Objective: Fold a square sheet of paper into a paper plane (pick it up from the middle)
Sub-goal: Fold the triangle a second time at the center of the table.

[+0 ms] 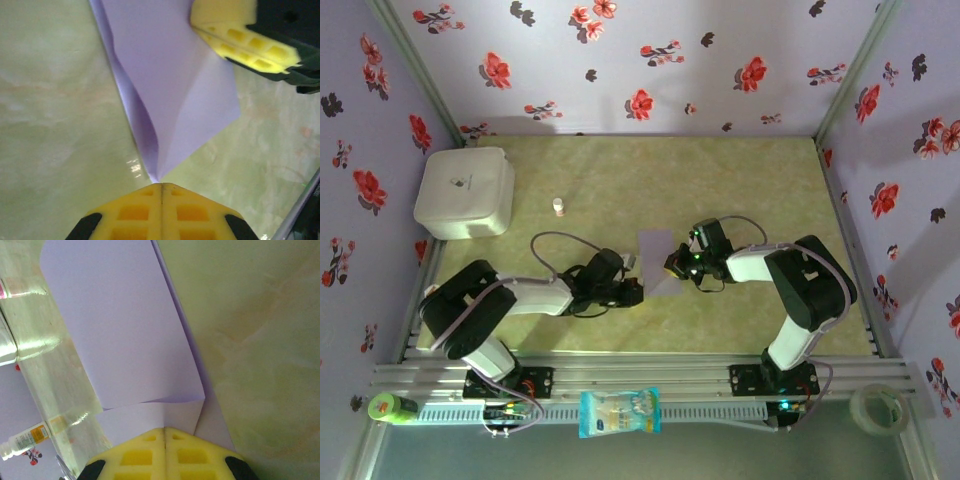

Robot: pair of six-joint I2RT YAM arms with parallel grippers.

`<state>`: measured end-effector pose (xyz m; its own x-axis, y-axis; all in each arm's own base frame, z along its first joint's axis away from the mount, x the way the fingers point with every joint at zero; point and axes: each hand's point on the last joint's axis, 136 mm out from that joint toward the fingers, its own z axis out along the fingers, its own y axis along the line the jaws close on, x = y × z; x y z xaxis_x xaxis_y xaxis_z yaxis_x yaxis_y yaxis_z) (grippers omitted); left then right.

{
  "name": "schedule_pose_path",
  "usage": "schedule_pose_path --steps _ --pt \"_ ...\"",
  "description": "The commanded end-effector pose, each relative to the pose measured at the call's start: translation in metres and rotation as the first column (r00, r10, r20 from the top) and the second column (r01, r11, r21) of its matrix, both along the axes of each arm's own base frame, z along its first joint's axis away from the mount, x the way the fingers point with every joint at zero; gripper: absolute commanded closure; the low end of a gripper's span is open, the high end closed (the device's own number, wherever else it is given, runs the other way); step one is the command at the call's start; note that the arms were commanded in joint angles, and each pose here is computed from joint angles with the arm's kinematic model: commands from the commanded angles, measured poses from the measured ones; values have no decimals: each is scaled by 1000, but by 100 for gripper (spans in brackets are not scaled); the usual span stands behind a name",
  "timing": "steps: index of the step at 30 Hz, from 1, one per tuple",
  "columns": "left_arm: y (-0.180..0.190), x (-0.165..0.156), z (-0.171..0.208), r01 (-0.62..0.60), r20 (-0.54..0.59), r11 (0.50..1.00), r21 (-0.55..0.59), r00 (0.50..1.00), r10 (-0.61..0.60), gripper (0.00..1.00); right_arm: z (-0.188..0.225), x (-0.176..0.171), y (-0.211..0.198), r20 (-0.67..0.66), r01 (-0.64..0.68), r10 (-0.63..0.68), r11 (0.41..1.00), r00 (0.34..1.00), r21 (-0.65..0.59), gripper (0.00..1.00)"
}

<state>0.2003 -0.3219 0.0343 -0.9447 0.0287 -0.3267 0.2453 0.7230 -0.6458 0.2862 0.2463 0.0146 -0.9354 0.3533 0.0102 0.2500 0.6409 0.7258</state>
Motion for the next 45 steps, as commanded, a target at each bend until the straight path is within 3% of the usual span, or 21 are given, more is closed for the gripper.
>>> schedule_pose_path --steps 1,7,11,20,31,38,45 --pt "-12 20 25 -3 52 999 -43 999 5 99 -45 -22 -34 -131 40 -63 985 989 -171 100" --pt "-37 45 30 31 64 998 -58 998 -27 100 -44 -22 -34 -130 41 -64 985 989 -169 100" --pt "-32 55 4 -4 15 1000 9 1000 3 100 -43 -22 -33 -128 42 -64 985 990 -166 100" --pt "0 35 -47 -24 -65 990 141 997 34 100 -27 -12 -22 -80 28 -36 994 996 -101 99" --pt "8 26 -56 -16 -72 986 165 997 28 100 31 -3 13 74 -84 82 996 994 28 94" --pt "6 29 -52 -13 -61 986 166 998 23 100 9 -19 25 17 -121 121 993 992 4 97" --pt "9 28 -56 -4 -62 982 188 998 16 100 -19 -14 -7 -47 -56 51 992 998 -109 99"
